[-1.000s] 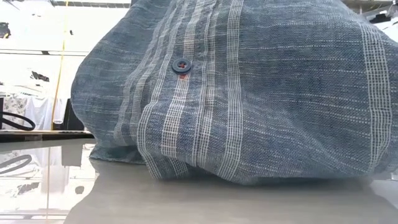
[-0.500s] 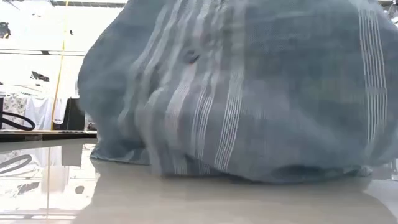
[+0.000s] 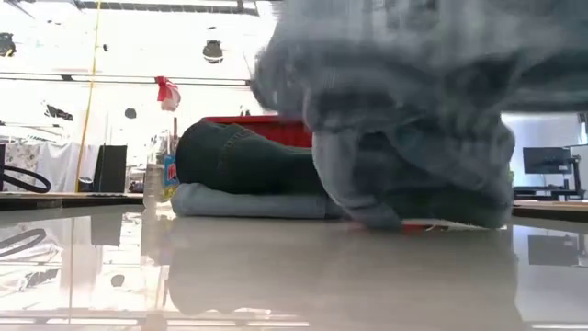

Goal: Fold Laundry from Bin
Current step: Fold the blue long sleeve on the table

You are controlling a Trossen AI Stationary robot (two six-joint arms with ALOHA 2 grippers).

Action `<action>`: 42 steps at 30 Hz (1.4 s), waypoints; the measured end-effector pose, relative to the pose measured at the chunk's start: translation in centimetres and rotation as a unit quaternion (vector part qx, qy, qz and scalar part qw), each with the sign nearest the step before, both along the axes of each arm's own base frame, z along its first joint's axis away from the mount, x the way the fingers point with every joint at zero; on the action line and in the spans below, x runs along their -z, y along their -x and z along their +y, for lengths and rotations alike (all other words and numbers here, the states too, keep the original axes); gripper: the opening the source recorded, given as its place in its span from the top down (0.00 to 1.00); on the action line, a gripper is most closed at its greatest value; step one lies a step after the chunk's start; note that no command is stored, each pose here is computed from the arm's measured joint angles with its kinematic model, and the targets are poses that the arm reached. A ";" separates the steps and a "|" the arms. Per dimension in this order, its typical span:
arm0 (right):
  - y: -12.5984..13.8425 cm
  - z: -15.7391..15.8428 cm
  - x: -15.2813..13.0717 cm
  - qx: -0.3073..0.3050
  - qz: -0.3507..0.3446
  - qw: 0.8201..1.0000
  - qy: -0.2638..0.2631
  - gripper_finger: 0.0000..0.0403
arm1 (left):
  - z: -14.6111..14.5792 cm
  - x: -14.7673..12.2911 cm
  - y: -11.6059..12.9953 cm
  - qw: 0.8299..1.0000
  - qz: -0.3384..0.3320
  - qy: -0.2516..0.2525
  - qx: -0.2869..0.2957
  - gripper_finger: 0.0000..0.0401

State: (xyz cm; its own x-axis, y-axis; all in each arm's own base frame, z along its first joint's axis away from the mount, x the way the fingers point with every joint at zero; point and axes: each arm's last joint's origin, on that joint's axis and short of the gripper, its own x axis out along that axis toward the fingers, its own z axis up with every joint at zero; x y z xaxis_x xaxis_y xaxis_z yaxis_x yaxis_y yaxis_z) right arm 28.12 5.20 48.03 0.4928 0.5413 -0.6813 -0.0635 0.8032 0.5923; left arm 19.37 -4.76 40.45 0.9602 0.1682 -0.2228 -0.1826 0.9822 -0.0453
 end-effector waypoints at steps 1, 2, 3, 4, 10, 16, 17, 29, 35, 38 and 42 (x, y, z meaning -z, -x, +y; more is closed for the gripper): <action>0.3 0.1 -0.4 -0.006 -0.010 1.000 -0.008 0.91 | 0.3 0.5 -0.3 1.000 0.001 0.007 -0.015 0.53; 0.7 0.3 -0.7 -0.016 -0.020 1.000 -0.016 0.91 | 0.6 1.2 -0.6 0.999 0.003 0.014 -0.031 0.53; 1.0 0.7 -1.0 -0.023 -0.024 0.999 -0.023 0.91 | 0.9 2.2 -1.0 0.999 0.008 0.021 -0.050 0.54; 1.2 1.0 -1.2 -0.030 -0.031 0.999 -0.029 0.91 | 1.3 3.2 -1.6 0.997 0.012 0.029 -0.067 0.54; 0.6 3.6 -2.4 -0.076 -0.096 0.989 -0.079 0.91 | 3.1 8.3 -5.8 0.992 -0.052 0.106 -0.047 0.57; -0.4 5.7 -3.2 -0.112 -0.163 0.975 -0.102 0.91 | 4.8 10.3 -10.8 0.977 -0.126 0.169 -0.011 0.63; -0.4 5.9 -3.2 -0.114 -0.165 0.974 -0.102 0.91 | 4.8 10.9 -12.0 0.975 -0.124 0.187 0.014 0.64; -0.6 4.4 -2.8 -0.116 -0.177 0.975 -0.066 0.90 | -1.4 12.8 -20.5 0.907 -0.115 0.222 0.340 0.98; 0.7 2.5 -2.1 -0.110 -0.145 0.983 0.005 0.91 | -3.8 10.6 -20.2 0.825 -0.165 0.200 0.502 1.00; 1.5 1.0 -2.1 -0.089 -0.143 0.985 0.047 0.91 | -4.3 10.0 -19.9 0.804 -0.173 0.208 0.529 1.00; 2.1 -0.8 -2.5 -0.071 -0.154 0.983 0.068 0.91 | -4.6 9.3 -19.5 0.783 -0.188 0.217 0.551 1.00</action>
State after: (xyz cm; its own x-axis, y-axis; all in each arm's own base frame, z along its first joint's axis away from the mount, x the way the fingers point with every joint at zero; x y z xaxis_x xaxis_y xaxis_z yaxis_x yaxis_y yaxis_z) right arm 26.03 4.42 50.50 0.6134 0.5336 -0.5823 -0.3400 0.8438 0.4151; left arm 38.91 -9.34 31.12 0.4802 -0.8228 0.3040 0.8722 0.4111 -0.2650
